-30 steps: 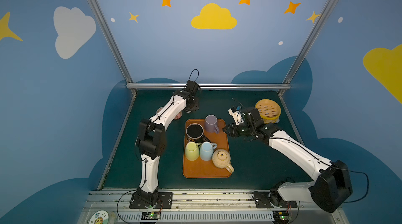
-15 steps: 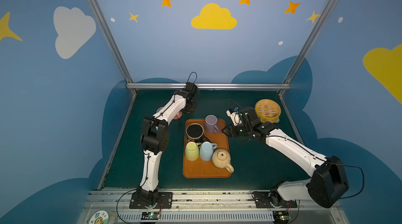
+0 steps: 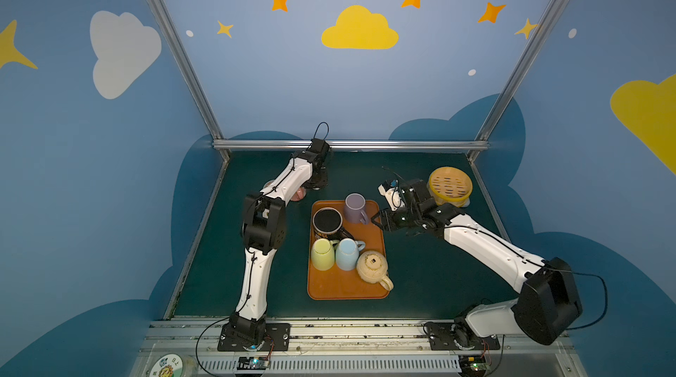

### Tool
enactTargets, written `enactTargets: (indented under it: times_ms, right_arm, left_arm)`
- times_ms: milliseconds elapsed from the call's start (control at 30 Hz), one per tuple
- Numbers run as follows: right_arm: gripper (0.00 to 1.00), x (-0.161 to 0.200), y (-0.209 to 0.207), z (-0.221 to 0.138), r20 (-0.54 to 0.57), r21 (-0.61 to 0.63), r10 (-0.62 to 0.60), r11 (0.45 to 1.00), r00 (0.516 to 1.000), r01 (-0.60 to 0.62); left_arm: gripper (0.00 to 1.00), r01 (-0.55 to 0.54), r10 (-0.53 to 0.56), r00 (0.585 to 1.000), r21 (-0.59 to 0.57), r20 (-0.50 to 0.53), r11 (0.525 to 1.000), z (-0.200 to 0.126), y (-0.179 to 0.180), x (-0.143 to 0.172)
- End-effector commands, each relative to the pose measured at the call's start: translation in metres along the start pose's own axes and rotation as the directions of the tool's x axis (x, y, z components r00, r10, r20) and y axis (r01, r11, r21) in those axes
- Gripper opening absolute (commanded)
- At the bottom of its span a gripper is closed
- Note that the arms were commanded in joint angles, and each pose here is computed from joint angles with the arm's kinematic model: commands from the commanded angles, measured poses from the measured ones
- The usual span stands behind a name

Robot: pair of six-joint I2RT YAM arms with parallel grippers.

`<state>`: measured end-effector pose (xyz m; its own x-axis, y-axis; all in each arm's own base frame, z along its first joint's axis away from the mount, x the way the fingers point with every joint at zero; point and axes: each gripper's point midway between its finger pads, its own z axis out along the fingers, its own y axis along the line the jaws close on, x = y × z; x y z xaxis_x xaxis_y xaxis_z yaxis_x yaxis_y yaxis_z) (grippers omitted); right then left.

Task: Turn the mug right side up
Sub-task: Move the mug to the top-center of the table.

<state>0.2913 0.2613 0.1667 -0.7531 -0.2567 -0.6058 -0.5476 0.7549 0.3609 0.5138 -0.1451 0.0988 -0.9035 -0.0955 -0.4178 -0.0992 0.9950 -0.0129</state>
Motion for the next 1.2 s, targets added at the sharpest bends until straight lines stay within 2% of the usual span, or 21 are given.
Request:
enactTargets:
  times_ms: [0, 167, 500, 1167]
  right_arm:
    - [0.5, -0.008, 0.006, -0.001, 0.009, -0.019, -0.017, 1.0, 1.0, 0.017]
    - [0.5, -0.007, 0.006, 0.0, 0.004, -0.019, -0.014, 1.0, 1.0, 0.014]
    - [0.5, -0.007, 0.006, 0.0, 0.006, -0.022, -0.012, 1.0, 1.0, 0.012]
    - [0.5, -0.003, 0.01, -0.004, 0.012, -0.034, -0.012, 0.999, 1.0, 0.013]
  left_arm:
    - [0.33, -0.015, 0.015, 1.0, -0.022, -0.016, 1.0, 0.005, 0.002, 0.0]
    - [0.24, -0.012, 0.011, 1.0, -0.022, -0.022, 1.0, 0.01, 0.002, 0.001]
    - [0.14, -0.008, 0.008, 1.0, -0.021, -0.029, 1.0, 0.011, 0.002, 0.005]
    - [0.1, -0.003, 0.002, 1.0, -0.038, -0.006, 0.999, -0.008, 0.01, 0.015]
